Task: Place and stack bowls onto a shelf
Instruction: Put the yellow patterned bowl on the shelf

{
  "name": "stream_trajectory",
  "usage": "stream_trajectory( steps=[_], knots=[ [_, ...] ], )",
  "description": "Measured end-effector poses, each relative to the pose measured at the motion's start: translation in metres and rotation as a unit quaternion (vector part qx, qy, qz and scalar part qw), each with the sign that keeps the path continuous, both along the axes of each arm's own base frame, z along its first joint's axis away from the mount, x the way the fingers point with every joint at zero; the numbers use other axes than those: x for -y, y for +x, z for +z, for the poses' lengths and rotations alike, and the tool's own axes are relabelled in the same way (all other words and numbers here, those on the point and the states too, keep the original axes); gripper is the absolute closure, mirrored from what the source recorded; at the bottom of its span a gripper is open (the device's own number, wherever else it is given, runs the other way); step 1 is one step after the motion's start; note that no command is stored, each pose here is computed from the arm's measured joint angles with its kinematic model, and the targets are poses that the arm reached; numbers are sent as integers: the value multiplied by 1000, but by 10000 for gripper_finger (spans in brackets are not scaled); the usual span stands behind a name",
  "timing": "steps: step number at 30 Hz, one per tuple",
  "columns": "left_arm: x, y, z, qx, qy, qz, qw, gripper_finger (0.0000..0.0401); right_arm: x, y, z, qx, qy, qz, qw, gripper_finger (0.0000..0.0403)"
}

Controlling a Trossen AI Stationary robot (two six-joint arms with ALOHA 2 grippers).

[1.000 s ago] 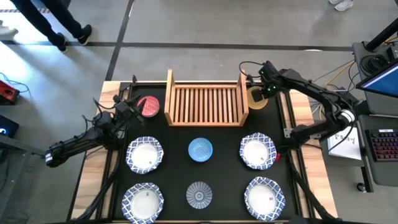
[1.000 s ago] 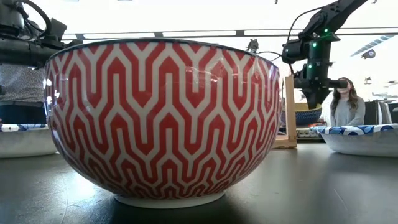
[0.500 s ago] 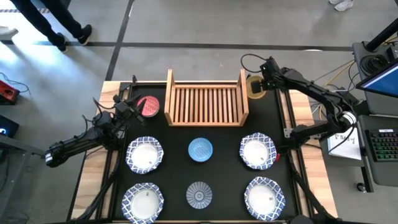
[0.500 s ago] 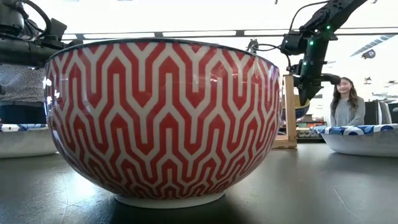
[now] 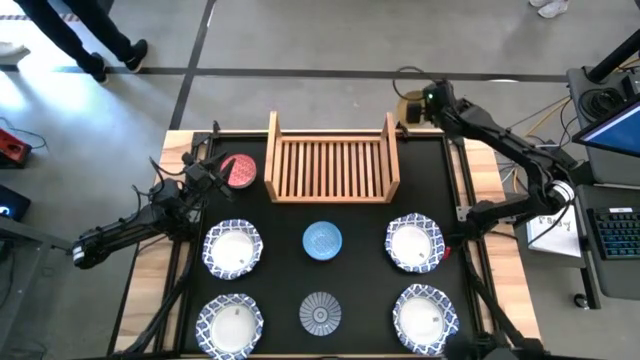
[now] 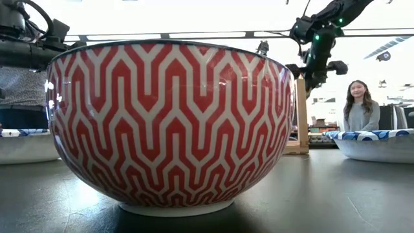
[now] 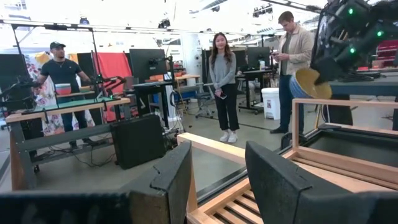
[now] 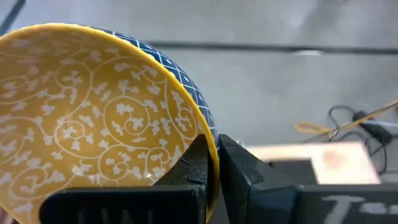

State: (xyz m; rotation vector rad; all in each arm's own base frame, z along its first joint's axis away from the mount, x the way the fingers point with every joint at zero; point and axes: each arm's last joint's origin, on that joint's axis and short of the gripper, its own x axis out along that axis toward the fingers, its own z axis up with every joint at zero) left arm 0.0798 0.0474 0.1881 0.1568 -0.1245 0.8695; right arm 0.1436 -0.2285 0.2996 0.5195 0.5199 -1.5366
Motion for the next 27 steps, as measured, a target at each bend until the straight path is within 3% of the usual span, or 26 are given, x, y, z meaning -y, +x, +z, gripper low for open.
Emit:
stream_trajectory(
  steps=[5, 9, 13, 19, 27],
  knots=[
    [0, 0, 0, 0, 0, 0, 1000, 267, -2, 11, 32, 19, -52, 17, 998, 390],
    [0, 0, 0, 0, 0, 0, 1000, 267, -10, 29, 49, 55, -54, 110, 991, 390],
    [0, 0, 0, 0, 0, 0, 1000, 267, -23, 47, 58, 104, -35, 212, 971, 390],
    [0, 0, 0, 0, 0, 0, 1000, 267, -46, 69, 48, 125, 12, 299, 946, 390],
    [0, 0, 0, 0, 0, 0, 1000, 267, -67, 105, 22, 87, 71, 355, 928, 390]
  ],
)
